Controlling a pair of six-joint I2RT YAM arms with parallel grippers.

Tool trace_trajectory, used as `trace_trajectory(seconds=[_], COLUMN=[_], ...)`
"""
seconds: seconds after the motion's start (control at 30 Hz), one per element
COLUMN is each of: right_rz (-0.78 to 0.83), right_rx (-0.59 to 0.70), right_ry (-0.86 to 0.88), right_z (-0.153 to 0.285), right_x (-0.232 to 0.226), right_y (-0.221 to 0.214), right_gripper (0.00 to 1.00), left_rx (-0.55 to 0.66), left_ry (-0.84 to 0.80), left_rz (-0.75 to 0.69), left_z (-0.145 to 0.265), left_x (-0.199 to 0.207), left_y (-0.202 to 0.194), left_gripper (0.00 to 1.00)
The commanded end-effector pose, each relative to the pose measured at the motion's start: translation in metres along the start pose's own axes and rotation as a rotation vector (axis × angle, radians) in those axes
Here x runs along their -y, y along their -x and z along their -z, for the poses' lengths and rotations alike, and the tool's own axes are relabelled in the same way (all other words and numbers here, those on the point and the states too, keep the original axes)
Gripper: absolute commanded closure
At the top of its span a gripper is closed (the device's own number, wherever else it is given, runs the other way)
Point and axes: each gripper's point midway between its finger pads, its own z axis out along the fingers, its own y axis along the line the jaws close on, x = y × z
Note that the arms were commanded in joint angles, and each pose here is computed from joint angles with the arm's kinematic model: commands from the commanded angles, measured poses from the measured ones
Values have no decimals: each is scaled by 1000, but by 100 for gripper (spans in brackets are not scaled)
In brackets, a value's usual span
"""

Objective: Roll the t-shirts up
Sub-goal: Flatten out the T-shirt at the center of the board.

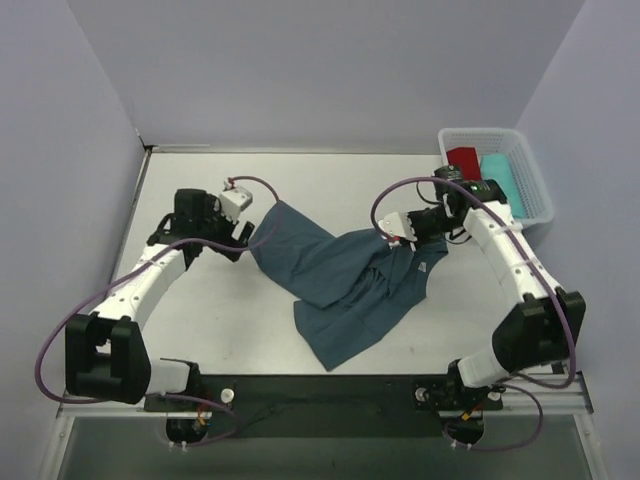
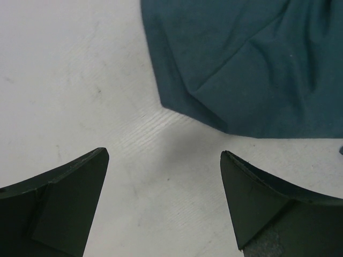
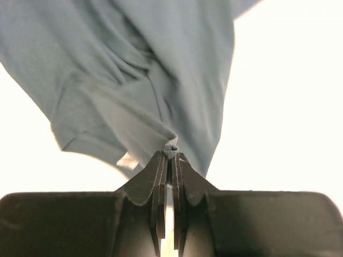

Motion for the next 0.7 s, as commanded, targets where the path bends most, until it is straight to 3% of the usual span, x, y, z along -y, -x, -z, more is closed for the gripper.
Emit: trace_trajectory(seconds=[0.0,0.23,0.37,0.67], right_rz=[-344,-793,-908,-1038], right_rx=[-5,-86,-90,-41], right_ry=[-168,-448,-517,-569], right_z=[40,86,98,103], right_x=[5,19,20,34], right_y=[6,-20,-24,-21], right_gripper=[100,100,100,100], left_rx=[17,-118,-162,-332], left_ry=[-61,-87,-74,-23], left_rz=[-160,0,65,119], left_z=[-25,-88,-108,-125], left_x=[14,5,-2,4], left_y=[38,49,53,6], left_gripper=[3,11,11,10])
